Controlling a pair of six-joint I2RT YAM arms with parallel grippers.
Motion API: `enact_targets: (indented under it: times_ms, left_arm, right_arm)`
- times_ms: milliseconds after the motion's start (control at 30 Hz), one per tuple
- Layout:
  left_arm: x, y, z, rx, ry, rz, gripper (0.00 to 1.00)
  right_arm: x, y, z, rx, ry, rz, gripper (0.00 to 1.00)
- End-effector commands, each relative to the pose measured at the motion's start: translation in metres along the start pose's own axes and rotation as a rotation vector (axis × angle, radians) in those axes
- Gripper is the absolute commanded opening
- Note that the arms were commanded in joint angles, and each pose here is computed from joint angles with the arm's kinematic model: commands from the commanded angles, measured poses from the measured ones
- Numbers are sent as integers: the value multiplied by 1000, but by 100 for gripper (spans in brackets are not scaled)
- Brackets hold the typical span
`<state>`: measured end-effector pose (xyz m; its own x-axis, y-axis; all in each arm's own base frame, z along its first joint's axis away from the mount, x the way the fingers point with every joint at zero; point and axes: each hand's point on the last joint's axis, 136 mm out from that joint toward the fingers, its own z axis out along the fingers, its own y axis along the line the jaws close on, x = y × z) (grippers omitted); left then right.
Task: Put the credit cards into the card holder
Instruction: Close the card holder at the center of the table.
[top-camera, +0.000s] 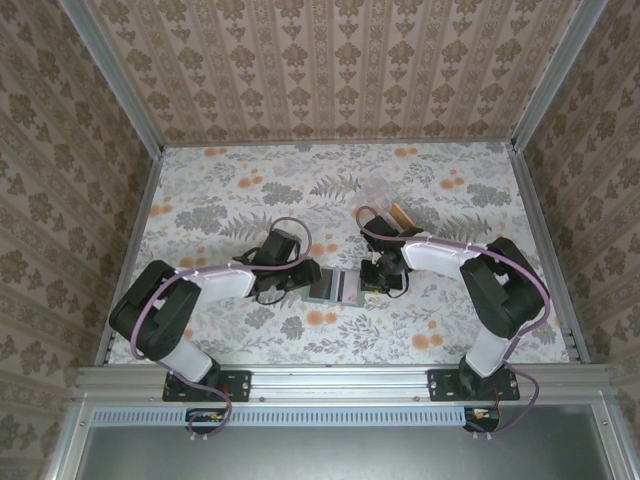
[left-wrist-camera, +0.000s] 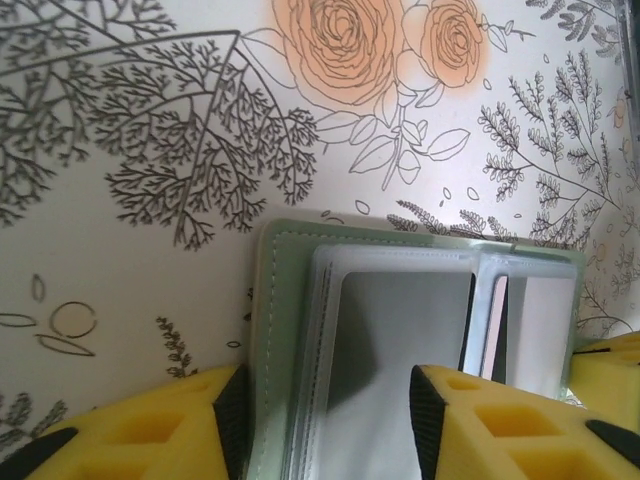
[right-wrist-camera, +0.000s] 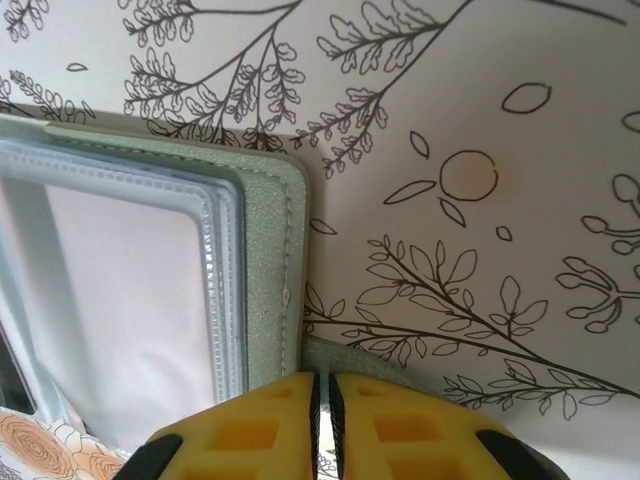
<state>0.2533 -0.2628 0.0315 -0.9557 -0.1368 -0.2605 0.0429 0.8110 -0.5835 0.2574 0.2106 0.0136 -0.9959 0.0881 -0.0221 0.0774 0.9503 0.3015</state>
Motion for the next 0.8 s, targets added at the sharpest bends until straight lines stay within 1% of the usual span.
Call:
enact_targets:
  times_ms: [0, 100, 300, 400, 500, 600, 700, 767]
  left_arm:
    - [5, -37, 2, 141, 36, 10, 45]
    - [3, -47, -1, 172, 25, 5, 41]
    - [-6, -72, -21, 244, -39, 8, 40]
    - [-6, -84, -26, 271, -48, 28, 40]
    - [-1, -96, -19, 306, -19, 40, 40]
    - [7, -109, -7, 327, 12, 48, 39]
    - [16, -119, 8, 357, 51, 45, 39]
    - [21, -125, 18, 375, 75, 37, 39]
  right_arm:
    - [8, -20, 17, 77, 27, 22, 16]
    - [7, -20, 18, 77, 28, 23, 16]
    - [5, -18, 16, 76, 18, 19, 16]
    - [3, -15, 13, 64, 9, 17, 16]
    - [0, -10, 6, 37, -10, 18, 16]
    - [-6, -4, -7, -4, -52, 34, 16]
    - [-14, -4, -34, -43, -122, 59, 21]
    - [-18, -12, -55, -45, -178, 78, 26]
